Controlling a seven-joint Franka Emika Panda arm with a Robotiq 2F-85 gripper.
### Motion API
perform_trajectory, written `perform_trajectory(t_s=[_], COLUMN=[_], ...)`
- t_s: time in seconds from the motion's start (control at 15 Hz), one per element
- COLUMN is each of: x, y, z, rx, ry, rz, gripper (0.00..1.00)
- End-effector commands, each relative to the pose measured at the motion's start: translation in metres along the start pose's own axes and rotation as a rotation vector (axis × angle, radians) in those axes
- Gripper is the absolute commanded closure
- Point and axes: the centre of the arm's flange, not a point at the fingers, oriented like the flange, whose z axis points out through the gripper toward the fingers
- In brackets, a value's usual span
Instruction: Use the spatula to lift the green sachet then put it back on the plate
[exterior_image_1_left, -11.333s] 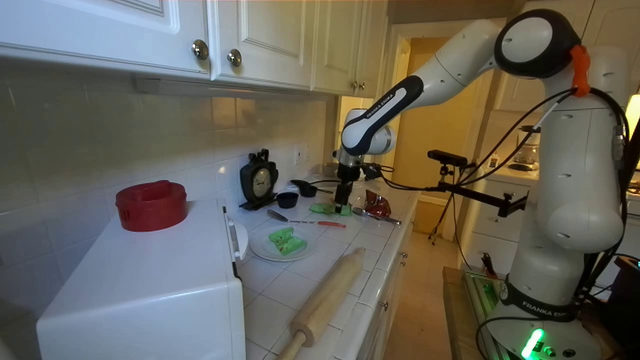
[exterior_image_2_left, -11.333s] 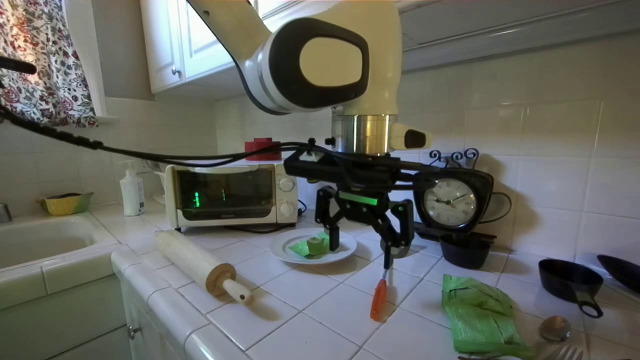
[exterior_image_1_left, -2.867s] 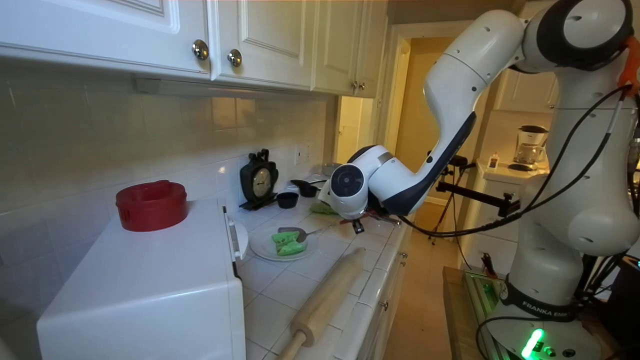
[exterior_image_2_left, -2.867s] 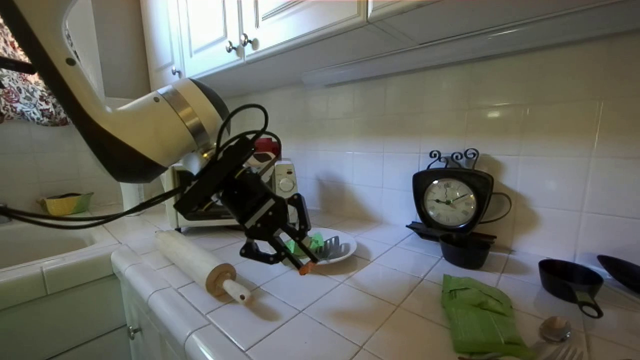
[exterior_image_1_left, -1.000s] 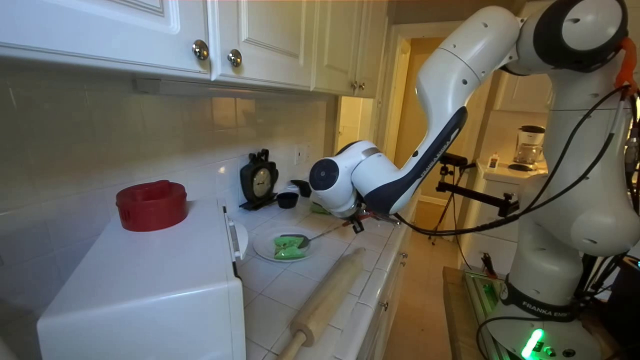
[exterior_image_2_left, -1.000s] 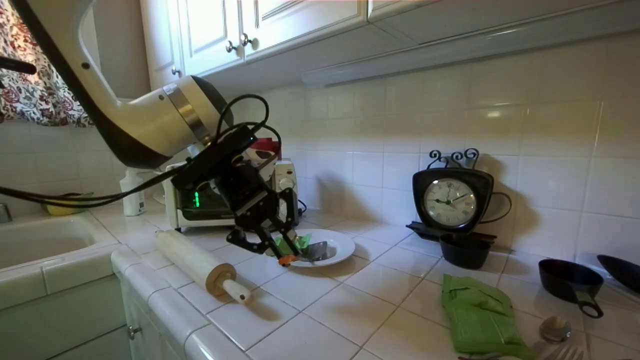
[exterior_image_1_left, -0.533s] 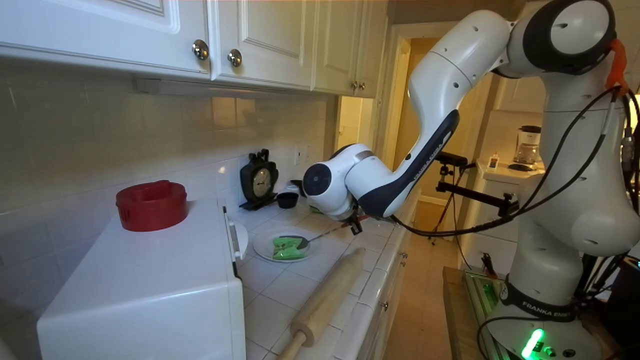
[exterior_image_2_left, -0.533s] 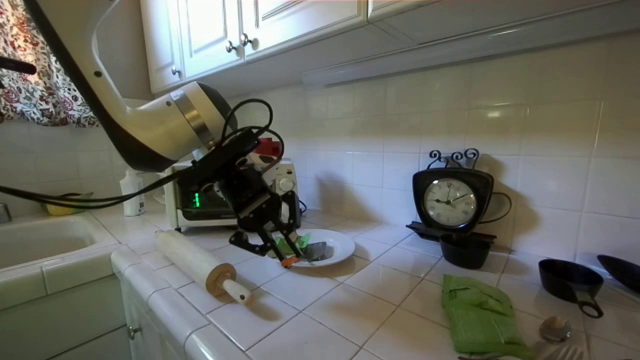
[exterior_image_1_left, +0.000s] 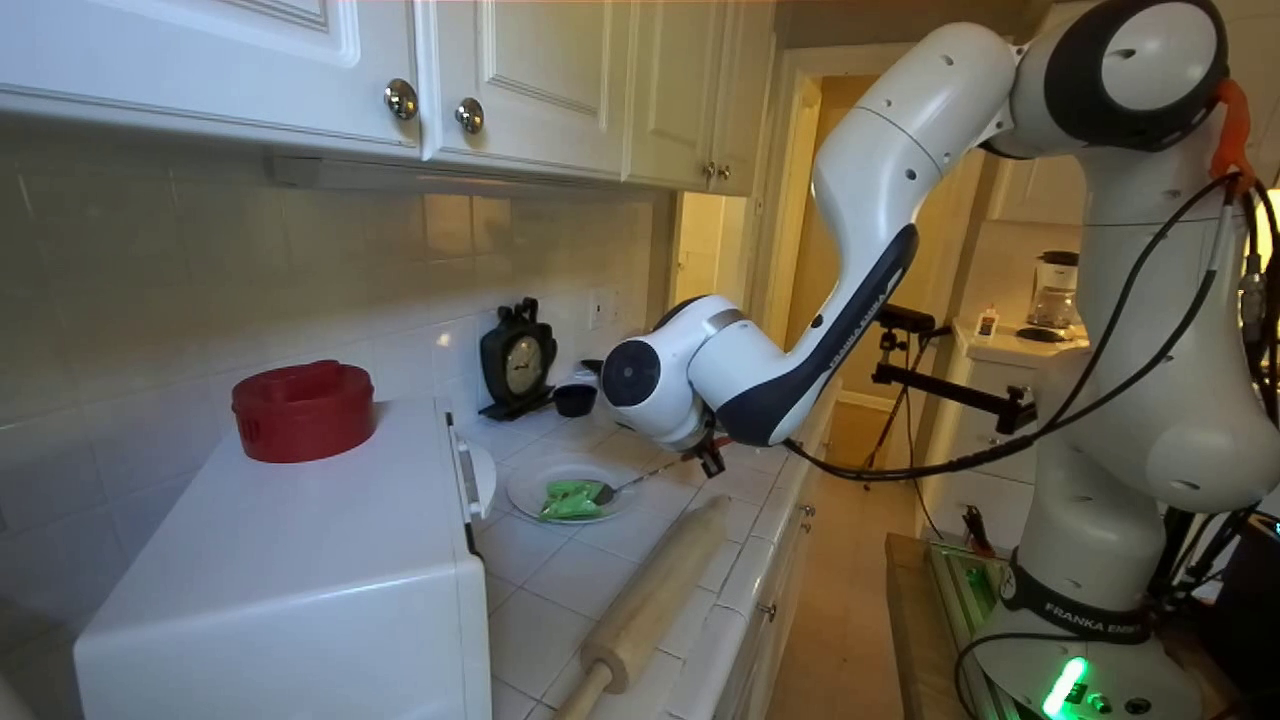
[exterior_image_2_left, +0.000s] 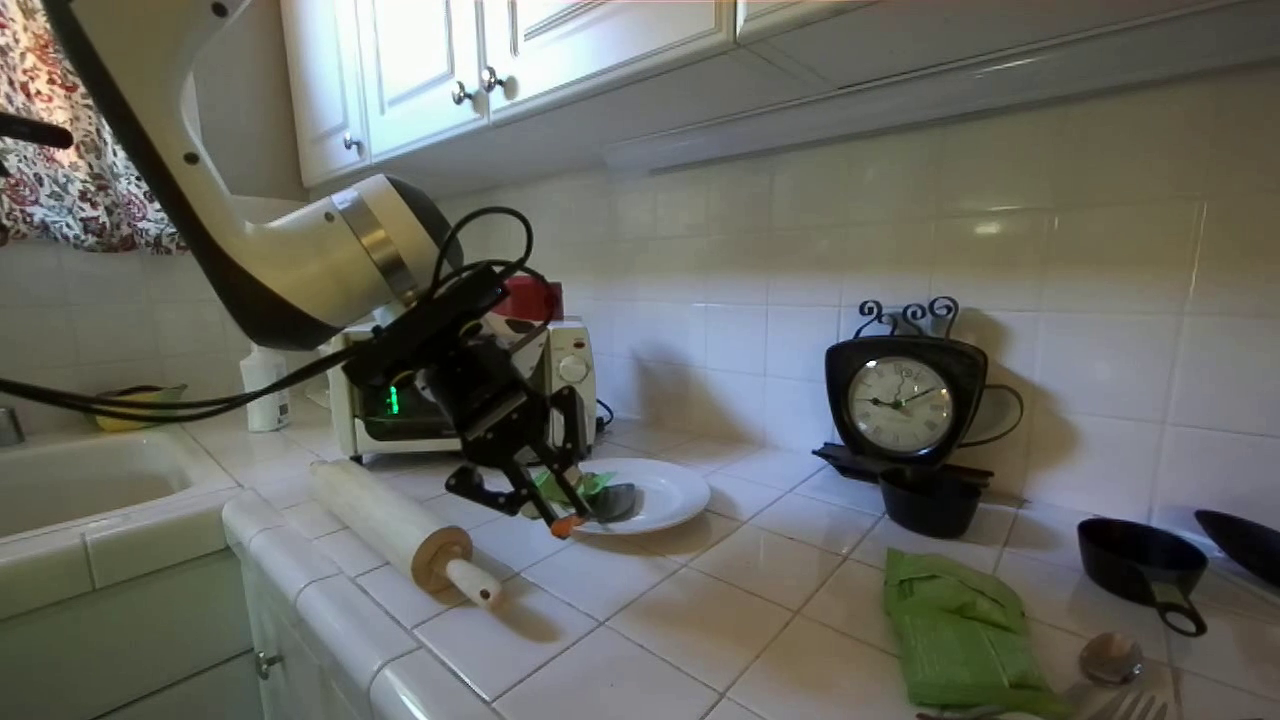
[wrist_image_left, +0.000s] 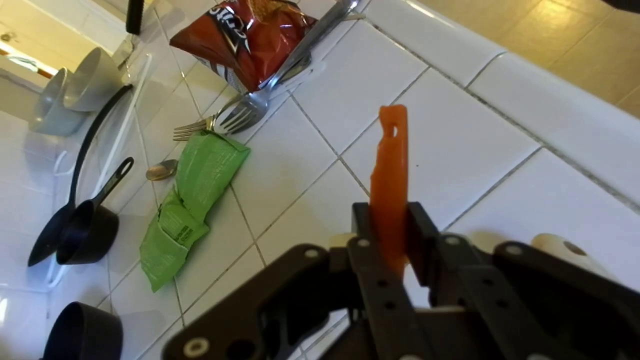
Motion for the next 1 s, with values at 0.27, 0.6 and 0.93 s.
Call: perform_trajectory(t_s=[0.27, 0.6, 0.93], x=[0.0055, 0.0071, 0.0090], y=[-0.0067, -0.0043, -0.0010], z=[-0.0049, -0.0074, -0.0087], rx=[0.022, 0.057, 0.100], ry=[-0.032, -0.028, -0.023], rz=[-0.048, -0.070, -0.087], gripper=[0.95, 0.95, 0.95])
